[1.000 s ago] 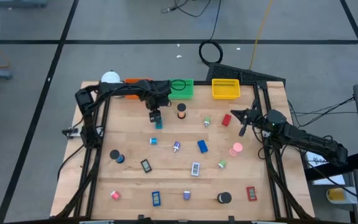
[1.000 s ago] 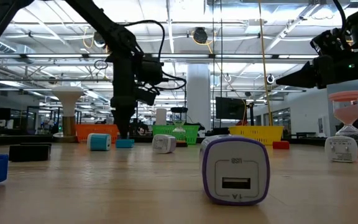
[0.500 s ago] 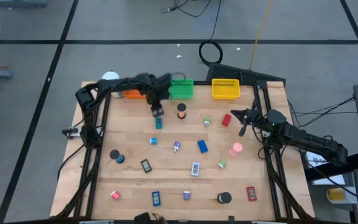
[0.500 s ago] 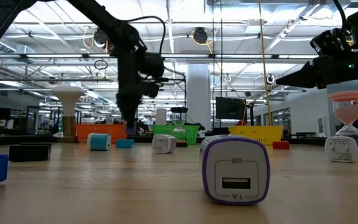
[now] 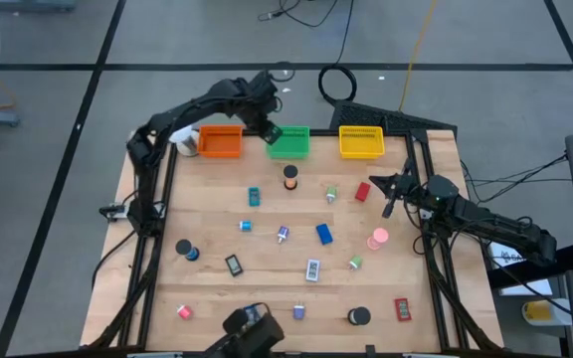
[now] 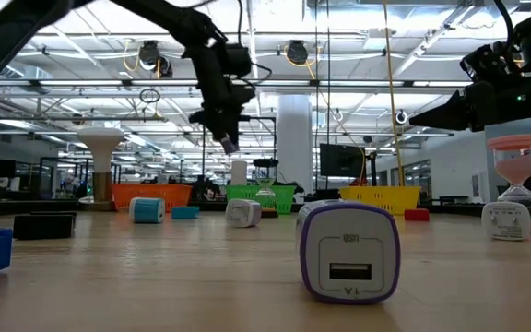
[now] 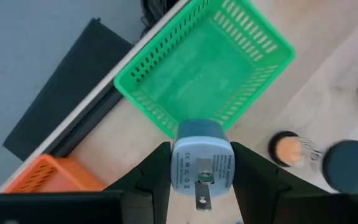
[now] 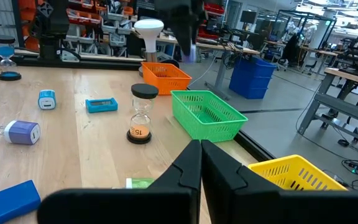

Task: Pick & Place Office items
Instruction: Put the blue charger adapter into the green basket

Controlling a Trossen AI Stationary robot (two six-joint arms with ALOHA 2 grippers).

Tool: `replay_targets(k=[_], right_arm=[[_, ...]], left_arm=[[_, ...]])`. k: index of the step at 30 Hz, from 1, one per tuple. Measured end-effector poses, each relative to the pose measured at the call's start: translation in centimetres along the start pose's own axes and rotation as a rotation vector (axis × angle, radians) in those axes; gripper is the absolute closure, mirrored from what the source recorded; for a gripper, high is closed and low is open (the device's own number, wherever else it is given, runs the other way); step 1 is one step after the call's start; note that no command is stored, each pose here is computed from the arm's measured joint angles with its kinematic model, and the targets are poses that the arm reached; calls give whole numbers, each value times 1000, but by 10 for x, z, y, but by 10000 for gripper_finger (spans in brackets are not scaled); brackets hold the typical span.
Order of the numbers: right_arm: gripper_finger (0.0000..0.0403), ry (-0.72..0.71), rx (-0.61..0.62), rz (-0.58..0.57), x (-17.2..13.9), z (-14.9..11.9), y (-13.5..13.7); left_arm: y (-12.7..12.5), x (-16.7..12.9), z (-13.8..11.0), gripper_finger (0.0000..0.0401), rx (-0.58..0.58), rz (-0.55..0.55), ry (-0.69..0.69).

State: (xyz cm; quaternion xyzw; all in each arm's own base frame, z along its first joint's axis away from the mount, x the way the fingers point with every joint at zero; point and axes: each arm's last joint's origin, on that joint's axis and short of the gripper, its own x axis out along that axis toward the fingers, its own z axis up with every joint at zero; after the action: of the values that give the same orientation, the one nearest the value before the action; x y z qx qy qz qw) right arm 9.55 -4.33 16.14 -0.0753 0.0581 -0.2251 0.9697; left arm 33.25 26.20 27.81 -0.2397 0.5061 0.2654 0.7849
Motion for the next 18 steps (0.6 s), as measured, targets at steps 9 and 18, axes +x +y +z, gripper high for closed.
replay_targets(k=[9,18], right_arm=[[403,0,0,0,0,0,0],[403,0,0,0,0,0,0]], left_arm=[[14,54,27,266,-153,-3,51],[13,72,30,266,-293,21,49]])
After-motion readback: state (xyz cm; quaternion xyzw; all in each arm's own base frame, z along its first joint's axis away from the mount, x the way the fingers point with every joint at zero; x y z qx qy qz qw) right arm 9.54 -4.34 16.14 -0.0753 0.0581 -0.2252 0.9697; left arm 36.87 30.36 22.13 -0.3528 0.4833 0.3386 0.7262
